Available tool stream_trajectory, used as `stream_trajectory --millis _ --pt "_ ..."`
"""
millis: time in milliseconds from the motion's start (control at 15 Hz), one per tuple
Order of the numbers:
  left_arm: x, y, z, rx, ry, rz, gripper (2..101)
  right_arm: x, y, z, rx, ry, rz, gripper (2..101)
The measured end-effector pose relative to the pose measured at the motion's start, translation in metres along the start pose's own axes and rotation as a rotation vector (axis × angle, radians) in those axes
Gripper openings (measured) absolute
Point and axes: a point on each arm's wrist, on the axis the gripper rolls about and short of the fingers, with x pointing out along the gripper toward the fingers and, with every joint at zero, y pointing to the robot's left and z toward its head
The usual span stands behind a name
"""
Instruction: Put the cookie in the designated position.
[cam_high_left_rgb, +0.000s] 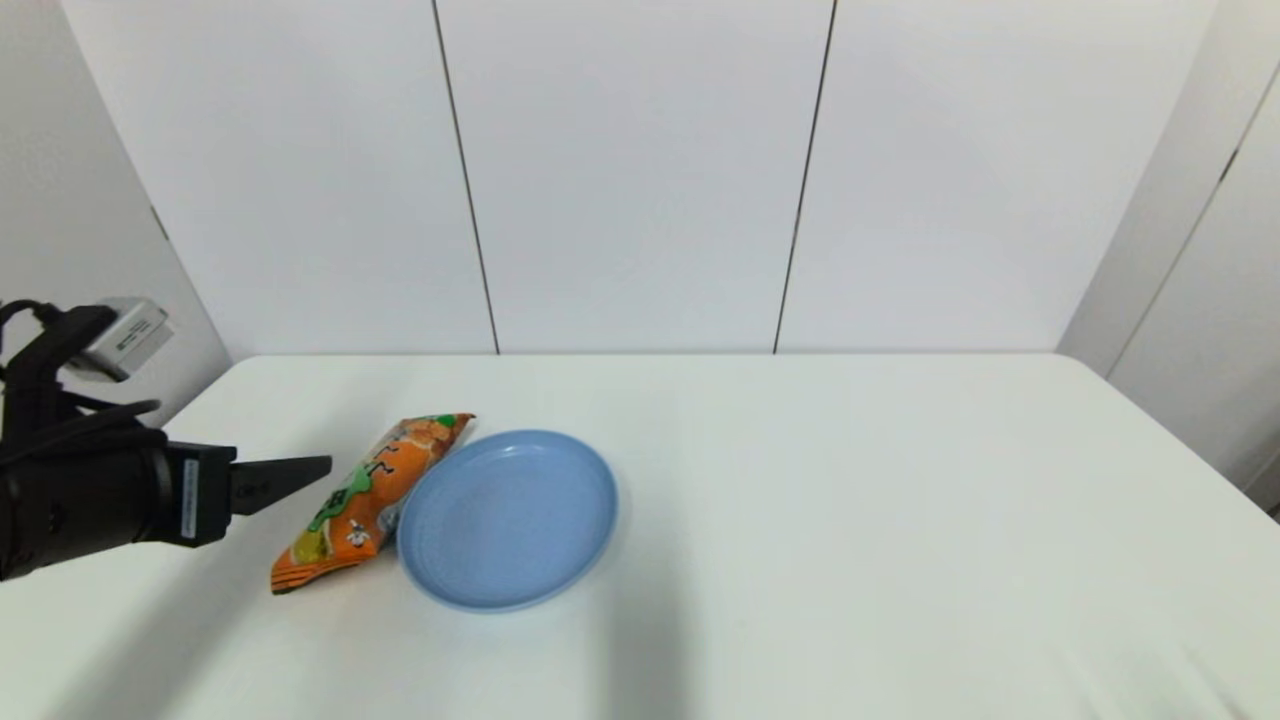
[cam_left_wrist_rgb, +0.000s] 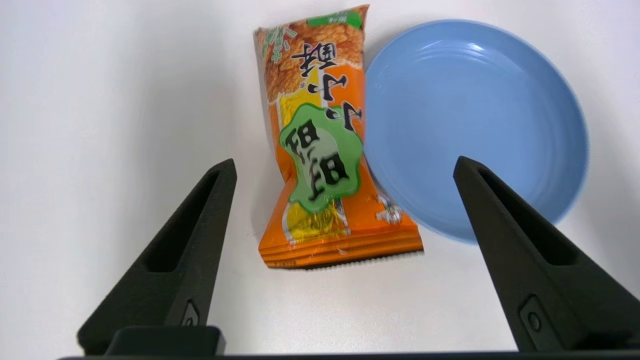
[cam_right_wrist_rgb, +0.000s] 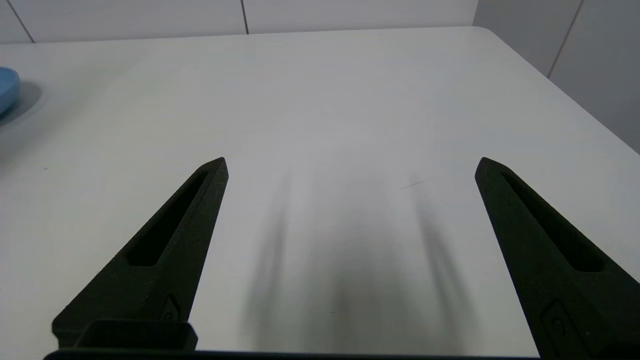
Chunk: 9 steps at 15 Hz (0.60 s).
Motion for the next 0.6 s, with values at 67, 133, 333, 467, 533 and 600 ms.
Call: stream_trajectory --millis 67,133,333,467,533,600 --pt "-0.011 -0.002 -0.01 0.019 -0.074 0.002 89.4 0.0 0.0 0.0 0.0 0.0 0.0 98.0" --pt "-0.024 -0.005 -0.018 0.038 -0.163 0.006 90.2 0.0 0.0 0.0 0.0 0.0 0.0 98.0" --pt "-0.062 -0.012 -0.043 0.085 -0.403 0.02 92.4 0.0 0.0 0.0 0.0 0.0 0.0 98.0" --pt "-0.081 -0.016 -0.067 0.112 -0.52 0.049 93.7 0.0 0.0 0.0 0.0 0.0 0.0 98.0" --pt "-0.088 -0.017 -0.078 0.125 -0.558 0.069 94.2 0.0 0.0 0.0 0.0 0.0 0.0 98.0" --pt "-0.095 -0.018 -0.091 0.139 -0.593 0.093 94.6 0.0 0.0 0.0 0.0 0.0 0.0 98.0"
